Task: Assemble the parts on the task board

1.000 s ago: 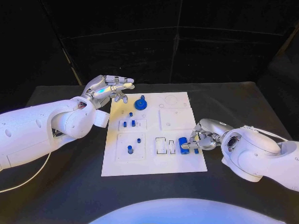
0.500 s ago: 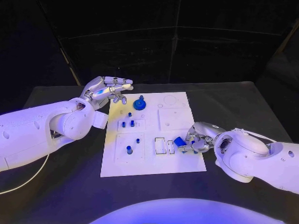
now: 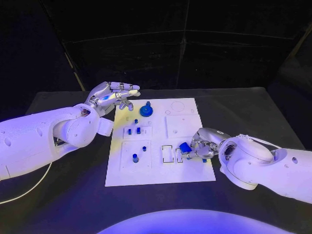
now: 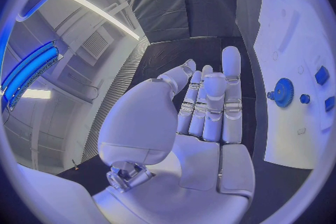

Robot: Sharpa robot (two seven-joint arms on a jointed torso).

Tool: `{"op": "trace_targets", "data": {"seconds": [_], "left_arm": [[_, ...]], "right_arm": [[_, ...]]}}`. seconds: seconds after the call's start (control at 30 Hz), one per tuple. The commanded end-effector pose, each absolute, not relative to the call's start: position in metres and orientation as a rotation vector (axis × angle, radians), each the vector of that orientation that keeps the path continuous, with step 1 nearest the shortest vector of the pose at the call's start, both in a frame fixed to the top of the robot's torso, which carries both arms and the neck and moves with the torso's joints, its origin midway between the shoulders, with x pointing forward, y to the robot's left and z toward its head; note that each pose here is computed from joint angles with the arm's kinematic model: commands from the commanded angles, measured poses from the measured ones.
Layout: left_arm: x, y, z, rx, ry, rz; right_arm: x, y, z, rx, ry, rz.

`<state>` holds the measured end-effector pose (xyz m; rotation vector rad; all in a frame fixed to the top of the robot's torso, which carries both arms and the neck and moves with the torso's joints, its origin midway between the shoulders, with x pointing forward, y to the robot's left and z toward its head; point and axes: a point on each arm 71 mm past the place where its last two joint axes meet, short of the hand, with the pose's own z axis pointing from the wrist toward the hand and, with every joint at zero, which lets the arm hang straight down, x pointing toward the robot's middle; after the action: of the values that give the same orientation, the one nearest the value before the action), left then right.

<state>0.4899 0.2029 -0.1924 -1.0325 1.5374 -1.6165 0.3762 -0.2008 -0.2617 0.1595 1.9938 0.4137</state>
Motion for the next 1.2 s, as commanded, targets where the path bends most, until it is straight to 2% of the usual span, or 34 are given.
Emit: {"op": "trace_targets", "data": {"seconds": [0.03,0.4,0.67,1.2], "left_arm": [[0.489,0.202,-0.191,-1.025,1.545,-1.634],[0.489,0.202,-0.191,-1.024,1.546,-1.636],[0.489,0.202,-0.191,-1.024,1.546,-1.635],[0.488,0.201,-0.191,-1.023,1.548,-1.64]], "right_arm": [[0.369,-0.199,-0.272,0.138,2.04,0.397],[0.366,-0.199,-0.256,0.221,1.86,0.509],[0.36,-0.197,-0.247,0.295,1.797,0.583],[0.357,-0.172,-0.256,0.299,1.946,0.629]]}}
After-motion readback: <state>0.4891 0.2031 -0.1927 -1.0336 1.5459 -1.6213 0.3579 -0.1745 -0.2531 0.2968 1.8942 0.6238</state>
